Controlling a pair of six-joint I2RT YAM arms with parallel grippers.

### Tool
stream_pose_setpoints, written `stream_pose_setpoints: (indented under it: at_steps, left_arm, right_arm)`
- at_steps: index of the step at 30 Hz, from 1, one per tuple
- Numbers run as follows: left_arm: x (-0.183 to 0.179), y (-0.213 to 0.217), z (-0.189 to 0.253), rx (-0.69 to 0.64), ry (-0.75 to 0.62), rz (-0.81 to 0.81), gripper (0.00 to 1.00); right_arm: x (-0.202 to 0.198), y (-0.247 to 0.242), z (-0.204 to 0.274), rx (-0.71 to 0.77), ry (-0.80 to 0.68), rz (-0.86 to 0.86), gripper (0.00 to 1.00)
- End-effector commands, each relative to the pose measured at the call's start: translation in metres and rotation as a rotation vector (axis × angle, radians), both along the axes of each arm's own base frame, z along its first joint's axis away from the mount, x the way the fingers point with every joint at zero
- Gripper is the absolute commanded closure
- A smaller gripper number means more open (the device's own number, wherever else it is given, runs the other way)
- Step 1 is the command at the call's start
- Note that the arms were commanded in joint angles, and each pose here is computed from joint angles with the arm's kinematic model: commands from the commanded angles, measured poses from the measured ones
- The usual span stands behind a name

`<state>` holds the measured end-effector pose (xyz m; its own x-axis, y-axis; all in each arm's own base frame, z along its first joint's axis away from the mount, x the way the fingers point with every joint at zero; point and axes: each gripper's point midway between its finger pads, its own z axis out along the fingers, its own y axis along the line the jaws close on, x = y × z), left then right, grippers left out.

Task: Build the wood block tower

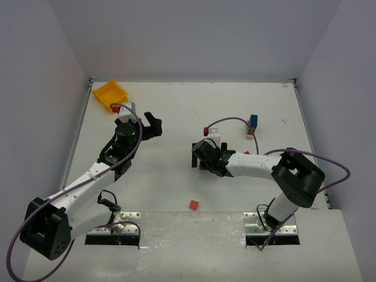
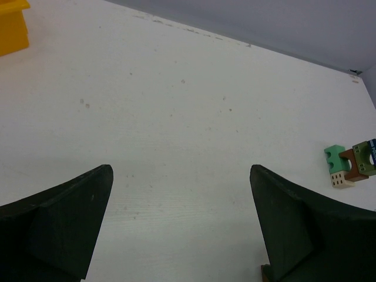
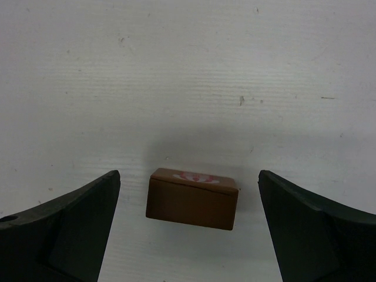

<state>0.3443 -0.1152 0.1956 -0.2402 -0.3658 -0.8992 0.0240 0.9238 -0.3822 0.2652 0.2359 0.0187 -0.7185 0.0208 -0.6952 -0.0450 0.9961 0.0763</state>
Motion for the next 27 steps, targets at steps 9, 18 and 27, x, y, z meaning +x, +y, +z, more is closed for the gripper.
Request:
stream_pose_setpoints:
  at_steps: [9, 18, 27]
  left_arm:
    - [0.003, -0.004, 0.015, -0.036, -0.058, -0.012, 0.0]
    - [0.003, -0.004, 0.014, -0.037, -0.057, -0.016, 0.0]
    - [0.001, -0.006, 0.016, -0.042, -0.06, -0.024, 0.0]
  right_arm:
    - [-0.004, -0.005, -0.006, 0.024, -0.004, -0.071, 0.16]
    - [-0.008, -0.008, -0.01, 0.031, 0.007, -0.072, 0.48]
    - [0.02, 0.008, 0.042, -0.036, -0.22, 0.173, 0.63]
